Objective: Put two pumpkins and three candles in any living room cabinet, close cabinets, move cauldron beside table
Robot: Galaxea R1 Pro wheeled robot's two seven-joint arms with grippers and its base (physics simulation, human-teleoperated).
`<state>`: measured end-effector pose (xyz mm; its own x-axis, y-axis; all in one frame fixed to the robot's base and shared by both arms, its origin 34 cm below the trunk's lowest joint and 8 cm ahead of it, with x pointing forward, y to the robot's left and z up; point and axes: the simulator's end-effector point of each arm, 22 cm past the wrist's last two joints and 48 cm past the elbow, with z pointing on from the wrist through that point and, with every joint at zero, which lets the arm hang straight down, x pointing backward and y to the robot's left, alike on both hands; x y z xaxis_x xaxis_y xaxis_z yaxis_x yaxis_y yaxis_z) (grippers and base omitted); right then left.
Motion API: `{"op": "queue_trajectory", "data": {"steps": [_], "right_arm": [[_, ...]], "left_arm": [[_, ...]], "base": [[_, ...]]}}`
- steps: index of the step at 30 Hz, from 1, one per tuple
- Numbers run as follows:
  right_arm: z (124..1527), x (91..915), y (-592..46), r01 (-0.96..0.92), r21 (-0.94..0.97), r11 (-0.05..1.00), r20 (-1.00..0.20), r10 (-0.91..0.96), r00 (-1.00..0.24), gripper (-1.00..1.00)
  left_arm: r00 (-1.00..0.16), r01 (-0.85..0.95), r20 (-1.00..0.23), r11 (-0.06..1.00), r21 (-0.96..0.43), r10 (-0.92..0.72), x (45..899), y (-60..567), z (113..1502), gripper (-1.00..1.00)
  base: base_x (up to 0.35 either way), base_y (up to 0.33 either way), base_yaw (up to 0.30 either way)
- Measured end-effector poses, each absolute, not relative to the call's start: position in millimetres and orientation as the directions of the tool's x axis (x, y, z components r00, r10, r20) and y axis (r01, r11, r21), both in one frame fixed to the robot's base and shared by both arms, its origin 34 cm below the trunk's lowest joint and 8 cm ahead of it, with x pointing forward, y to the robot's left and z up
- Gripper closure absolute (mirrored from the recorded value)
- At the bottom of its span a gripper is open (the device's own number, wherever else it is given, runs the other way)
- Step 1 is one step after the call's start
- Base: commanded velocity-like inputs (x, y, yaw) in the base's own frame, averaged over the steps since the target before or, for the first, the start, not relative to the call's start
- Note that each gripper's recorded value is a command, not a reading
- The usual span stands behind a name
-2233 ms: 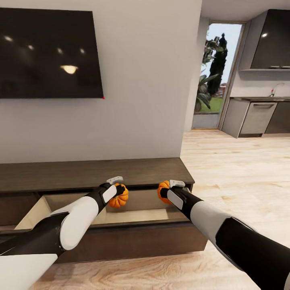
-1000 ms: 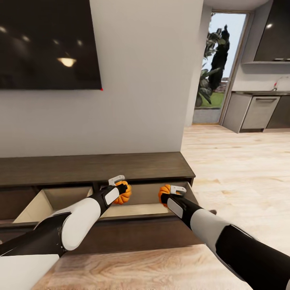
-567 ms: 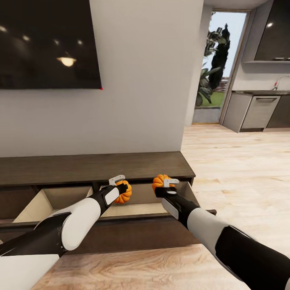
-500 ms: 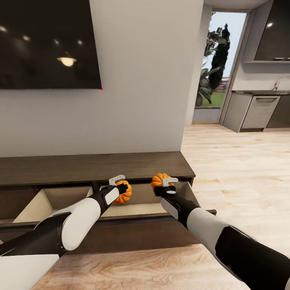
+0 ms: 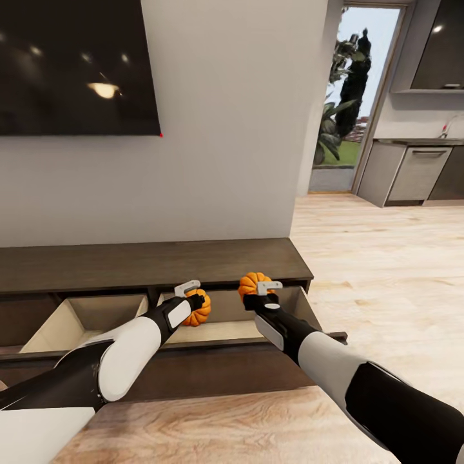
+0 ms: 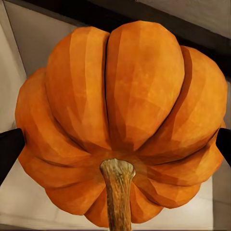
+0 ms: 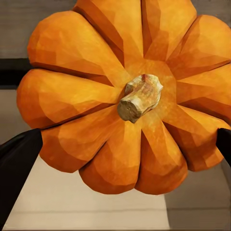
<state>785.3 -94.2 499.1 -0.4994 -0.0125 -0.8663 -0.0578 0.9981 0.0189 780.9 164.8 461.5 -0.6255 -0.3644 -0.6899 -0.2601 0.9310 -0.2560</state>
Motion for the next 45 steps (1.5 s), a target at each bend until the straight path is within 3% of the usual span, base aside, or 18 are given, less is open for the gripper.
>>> {"op": "queue_trajectory", "data": {"steps": [10,17,45], "right_arm": [[498.8,784.6,-93.4,-0.059,0.018,0.998,-0.863,-0.014,-0.506,1.00],[489.7,770.5,-87.6,-0.077,-0.034,0.996,-0.788,-0.074,-0.611,1.00],[492.6,767.6,-90.2,-0.022,-0.044,0.999,-0.775,-0.048,-0.630,1.00]], "left_arm": [[-0.628,-0.259,-0.690,0.932,-0.253,-0.362,780.7,164.8,461.4,1.00],[-0.630,-0.258,-0.687,0.932,-0.256,-0.363,780.0,161.7,461.4,1.00],[-0.637,-0.254,-0.682,0.933,-0.253,-0.359,779.1,159.7,457.6,1.00]], "base": [[0.000,0.000,0.000],[0.000,0.000,0.000],[0.025,0.000,0.000]]}}
